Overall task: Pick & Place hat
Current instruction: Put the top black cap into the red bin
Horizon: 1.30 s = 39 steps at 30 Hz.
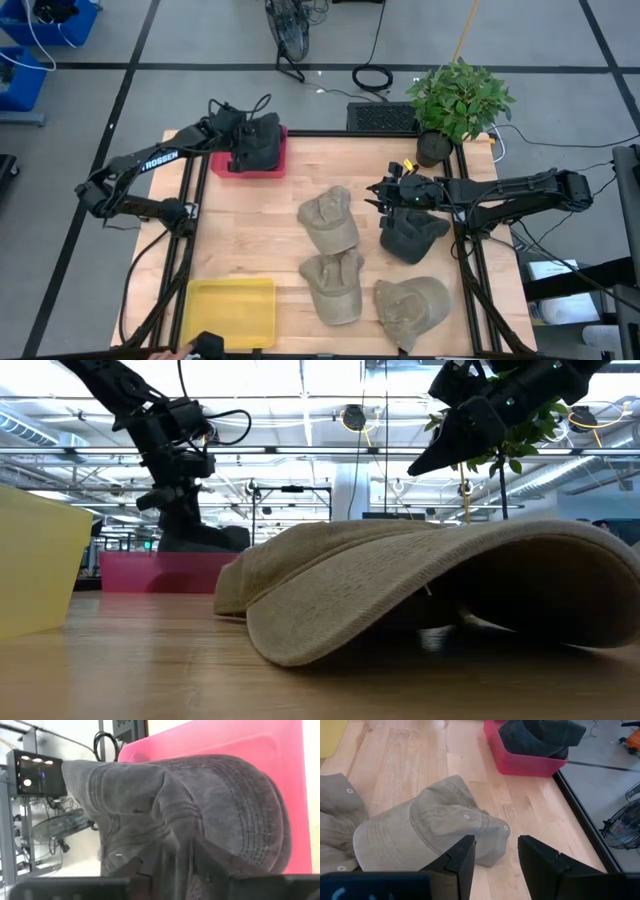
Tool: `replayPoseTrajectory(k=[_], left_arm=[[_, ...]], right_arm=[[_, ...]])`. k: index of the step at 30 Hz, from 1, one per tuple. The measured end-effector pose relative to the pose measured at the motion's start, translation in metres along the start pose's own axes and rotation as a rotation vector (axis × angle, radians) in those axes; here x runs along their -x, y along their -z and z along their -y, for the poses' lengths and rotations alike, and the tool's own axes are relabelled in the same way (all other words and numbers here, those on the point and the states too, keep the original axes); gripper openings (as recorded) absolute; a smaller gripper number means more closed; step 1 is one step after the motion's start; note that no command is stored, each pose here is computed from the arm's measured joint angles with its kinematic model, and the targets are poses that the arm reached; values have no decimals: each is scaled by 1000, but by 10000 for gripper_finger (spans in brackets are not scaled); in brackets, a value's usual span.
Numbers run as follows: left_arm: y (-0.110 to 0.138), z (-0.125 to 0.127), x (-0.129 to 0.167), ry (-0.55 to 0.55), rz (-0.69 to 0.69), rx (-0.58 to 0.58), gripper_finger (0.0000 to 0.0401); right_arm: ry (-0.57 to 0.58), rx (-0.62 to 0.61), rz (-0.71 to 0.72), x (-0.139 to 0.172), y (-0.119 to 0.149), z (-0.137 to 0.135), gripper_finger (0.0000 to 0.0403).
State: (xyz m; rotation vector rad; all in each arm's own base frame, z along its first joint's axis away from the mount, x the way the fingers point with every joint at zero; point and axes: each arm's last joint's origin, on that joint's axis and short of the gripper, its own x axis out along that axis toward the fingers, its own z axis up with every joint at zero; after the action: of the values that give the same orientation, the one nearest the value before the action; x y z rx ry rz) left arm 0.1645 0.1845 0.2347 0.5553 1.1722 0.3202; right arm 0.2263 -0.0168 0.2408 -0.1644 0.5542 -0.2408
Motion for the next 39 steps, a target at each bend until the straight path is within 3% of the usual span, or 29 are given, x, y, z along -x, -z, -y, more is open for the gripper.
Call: replayPoseTrajectory(k=[6,12,14,17,22,24,30,39], left_arm=[[-4,1,1,-49,-46,-17,191],[-19,-1,17,-134,-52,73,207],[-26,-3,29,-168,0,189,203],[-37,-9,48,-201,121,456,193],[-44,-7,57,-140,234,953,175],[-47,-3,57,-95,251,1065,166],[-57,21,31,27,171,1075,133],[-45,25,-34,-78,-75,1087,98]], right_arm=[[0,0,1,0,0,0,134],[0,2,3,0,0,0,134],[0,4,3,0,0,0,134],[1,4,5,0,-1,0,134],[1,1,8,0,-1,0,134],[1,-2,12,0,-1,0,134],[-2,-2,13,0,-1,0,134],[-1,8,14,0,-1,0,134]])
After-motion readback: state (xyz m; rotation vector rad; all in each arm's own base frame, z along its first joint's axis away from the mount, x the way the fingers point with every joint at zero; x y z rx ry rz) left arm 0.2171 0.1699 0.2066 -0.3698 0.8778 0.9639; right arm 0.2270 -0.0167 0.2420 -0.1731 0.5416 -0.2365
